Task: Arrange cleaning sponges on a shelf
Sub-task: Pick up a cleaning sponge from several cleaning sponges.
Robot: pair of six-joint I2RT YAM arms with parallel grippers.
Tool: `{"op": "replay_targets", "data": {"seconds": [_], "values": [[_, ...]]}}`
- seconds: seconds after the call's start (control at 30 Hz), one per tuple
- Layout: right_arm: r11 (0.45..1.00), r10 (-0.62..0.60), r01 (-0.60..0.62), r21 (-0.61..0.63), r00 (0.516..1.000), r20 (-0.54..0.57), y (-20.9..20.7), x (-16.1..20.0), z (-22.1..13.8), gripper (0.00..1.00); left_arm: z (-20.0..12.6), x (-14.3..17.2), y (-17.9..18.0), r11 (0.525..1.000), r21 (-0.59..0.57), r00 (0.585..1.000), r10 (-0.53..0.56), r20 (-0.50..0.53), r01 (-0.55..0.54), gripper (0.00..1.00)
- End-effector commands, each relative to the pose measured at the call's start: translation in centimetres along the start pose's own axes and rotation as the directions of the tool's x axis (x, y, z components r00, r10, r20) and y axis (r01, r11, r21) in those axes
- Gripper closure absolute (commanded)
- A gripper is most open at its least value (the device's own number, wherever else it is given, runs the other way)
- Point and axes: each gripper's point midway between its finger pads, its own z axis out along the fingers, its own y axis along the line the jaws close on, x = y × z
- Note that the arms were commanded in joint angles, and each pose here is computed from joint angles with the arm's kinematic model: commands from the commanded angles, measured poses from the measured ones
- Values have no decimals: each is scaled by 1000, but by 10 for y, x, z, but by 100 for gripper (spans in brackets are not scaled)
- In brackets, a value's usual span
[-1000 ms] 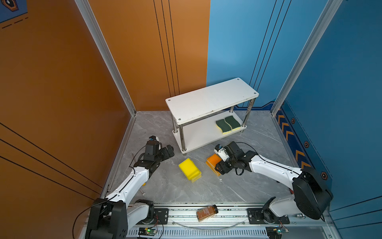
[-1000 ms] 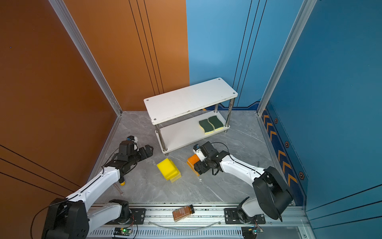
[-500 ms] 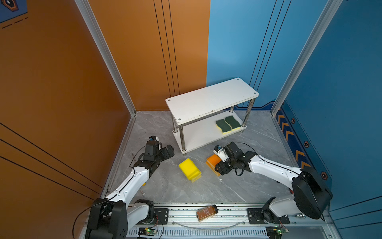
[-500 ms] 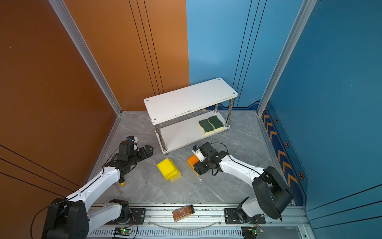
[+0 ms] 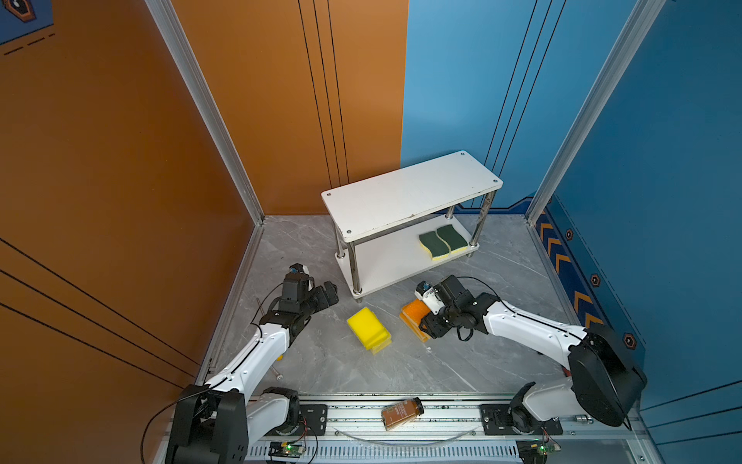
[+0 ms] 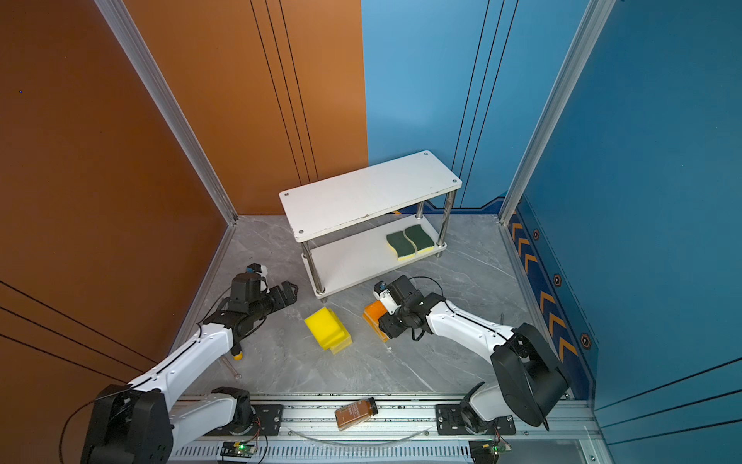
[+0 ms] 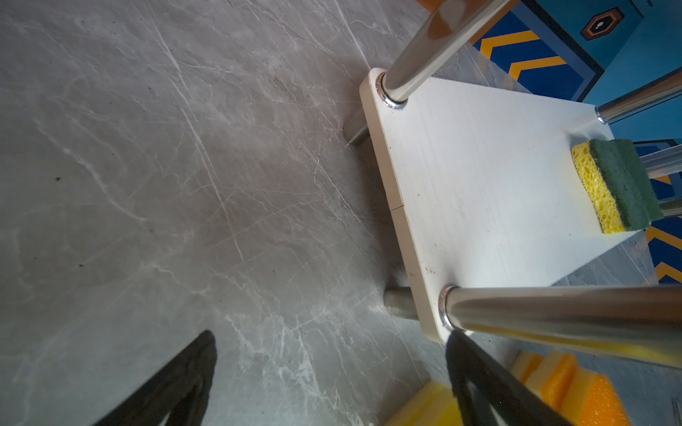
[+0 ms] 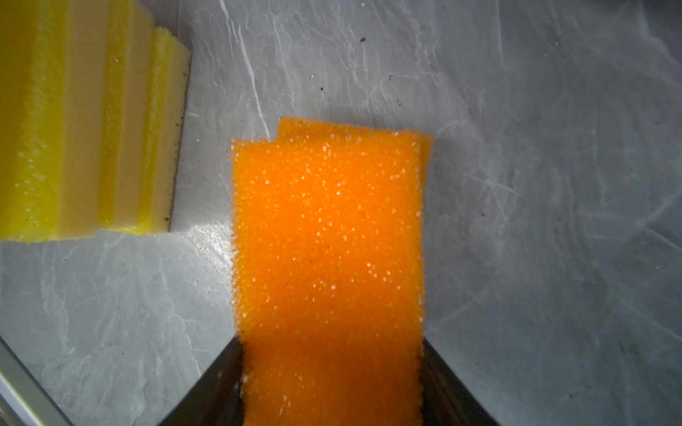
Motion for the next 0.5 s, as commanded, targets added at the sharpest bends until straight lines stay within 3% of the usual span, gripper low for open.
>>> {"op": "replay_targets", "data": {"seconds": [0.0,0.47], "values": [[1000,7,-7,12,1000,30,-4,-10,-14,39,0,4,2,1000,2,1000,-9,-10,9,2],[1000,29,-29,-2,997,68,-7,-23,-11,40,3,4,1,1000,9,1000,-11,-13,12,2]]}}
